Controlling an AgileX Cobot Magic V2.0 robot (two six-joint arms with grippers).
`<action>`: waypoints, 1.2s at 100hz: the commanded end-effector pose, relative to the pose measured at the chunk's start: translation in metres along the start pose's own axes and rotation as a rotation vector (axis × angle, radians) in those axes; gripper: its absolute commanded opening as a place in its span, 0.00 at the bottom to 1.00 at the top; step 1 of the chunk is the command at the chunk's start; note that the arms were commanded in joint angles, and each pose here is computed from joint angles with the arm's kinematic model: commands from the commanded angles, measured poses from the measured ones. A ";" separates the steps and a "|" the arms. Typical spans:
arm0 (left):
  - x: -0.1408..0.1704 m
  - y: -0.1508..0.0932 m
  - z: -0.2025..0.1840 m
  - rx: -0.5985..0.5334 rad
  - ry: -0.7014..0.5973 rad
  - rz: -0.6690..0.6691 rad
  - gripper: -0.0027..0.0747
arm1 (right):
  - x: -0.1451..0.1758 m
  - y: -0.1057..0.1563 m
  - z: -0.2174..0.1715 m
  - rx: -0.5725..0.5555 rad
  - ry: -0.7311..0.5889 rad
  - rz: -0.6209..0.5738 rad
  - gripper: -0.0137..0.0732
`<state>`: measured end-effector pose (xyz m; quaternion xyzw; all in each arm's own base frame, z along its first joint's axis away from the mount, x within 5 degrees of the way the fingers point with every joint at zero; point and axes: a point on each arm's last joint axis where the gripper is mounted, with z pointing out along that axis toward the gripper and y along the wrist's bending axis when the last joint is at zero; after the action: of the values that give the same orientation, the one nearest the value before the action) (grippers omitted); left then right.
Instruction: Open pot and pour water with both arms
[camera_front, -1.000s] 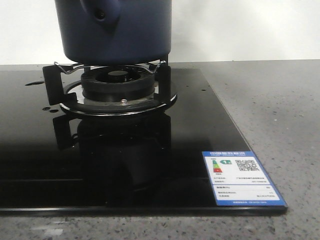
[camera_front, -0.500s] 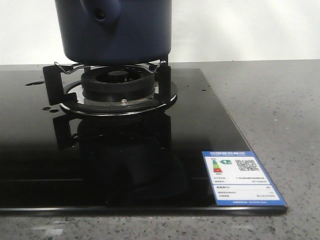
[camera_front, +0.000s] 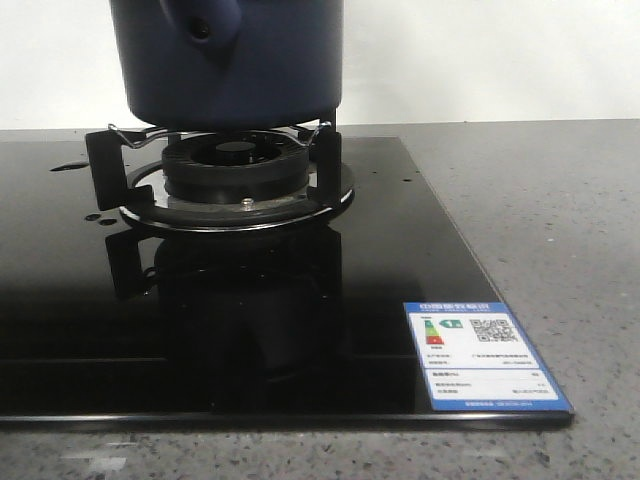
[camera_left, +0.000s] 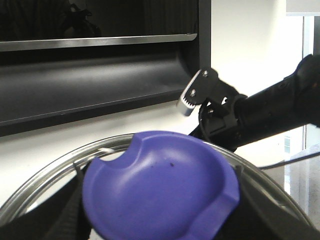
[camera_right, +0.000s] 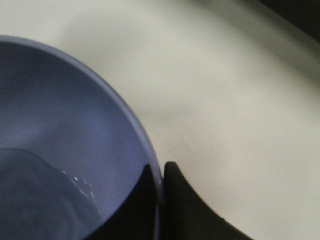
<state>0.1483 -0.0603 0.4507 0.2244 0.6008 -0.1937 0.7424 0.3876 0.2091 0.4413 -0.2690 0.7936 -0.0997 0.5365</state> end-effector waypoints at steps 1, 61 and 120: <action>-0.015 -0.001 -0.004 -0.007 -0.065 -0.043 0.33 | -0.024 -0.019 -0.027 0.095 -0.163 -0.040 0.11; -0.015 -0.001 -0.003 -0.017 -0.059 -0.032 0.33 | -0.036 0.002 -0.039 0.217 -0.191 -0.239 0.11; -0.015 -0.007 -0.002 0.018 -0.060 -0.034 0.33 | -0.055 0.014 -0.069 0.472 -0.256 -0.413 0.11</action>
<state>0.1469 -0.0653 0.4504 0.2328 0.5988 -0.1963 0.7407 0.3573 0.2585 0.4587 -0.3298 0.6628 -0.3216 0.5904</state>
